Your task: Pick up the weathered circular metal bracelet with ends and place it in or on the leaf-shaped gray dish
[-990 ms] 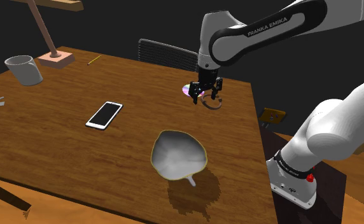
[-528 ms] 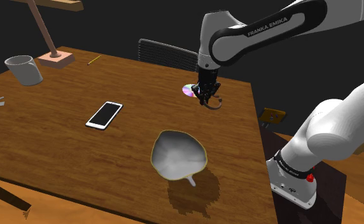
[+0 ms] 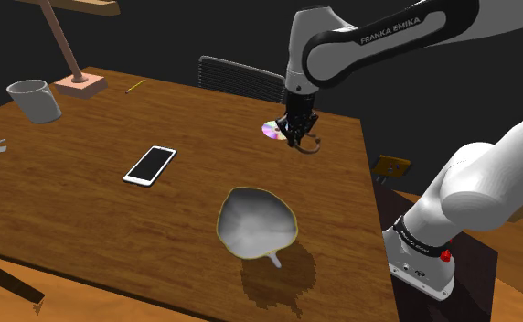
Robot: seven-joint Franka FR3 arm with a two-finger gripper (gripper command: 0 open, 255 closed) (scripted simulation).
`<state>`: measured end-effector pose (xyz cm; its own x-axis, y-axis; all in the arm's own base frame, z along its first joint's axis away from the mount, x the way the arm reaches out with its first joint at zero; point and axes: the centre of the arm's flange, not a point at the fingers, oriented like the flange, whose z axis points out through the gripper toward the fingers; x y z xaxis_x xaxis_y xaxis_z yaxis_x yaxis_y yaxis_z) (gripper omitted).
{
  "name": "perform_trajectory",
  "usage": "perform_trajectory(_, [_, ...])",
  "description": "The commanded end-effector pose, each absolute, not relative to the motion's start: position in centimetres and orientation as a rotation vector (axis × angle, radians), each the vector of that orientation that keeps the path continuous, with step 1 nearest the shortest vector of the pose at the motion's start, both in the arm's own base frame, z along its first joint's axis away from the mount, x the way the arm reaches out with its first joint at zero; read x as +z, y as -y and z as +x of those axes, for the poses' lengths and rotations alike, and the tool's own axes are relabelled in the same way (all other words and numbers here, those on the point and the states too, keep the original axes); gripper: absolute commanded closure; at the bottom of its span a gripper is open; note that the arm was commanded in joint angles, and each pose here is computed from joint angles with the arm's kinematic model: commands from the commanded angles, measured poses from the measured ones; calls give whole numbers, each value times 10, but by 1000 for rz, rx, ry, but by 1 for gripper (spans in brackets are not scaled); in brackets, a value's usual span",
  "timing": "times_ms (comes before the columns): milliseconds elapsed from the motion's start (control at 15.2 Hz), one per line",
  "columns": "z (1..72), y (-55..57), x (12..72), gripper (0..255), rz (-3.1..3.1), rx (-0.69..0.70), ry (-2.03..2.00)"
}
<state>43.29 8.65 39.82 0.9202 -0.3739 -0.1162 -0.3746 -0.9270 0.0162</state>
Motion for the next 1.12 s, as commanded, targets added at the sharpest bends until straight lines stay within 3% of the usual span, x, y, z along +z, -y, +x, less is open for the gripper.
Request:
perform_trajectory(0, [433, -87, 409, 255, -3072, 184, -599])
perform_trajectory(1056, [433, -87, 493, 255, -3072, 184, -599])
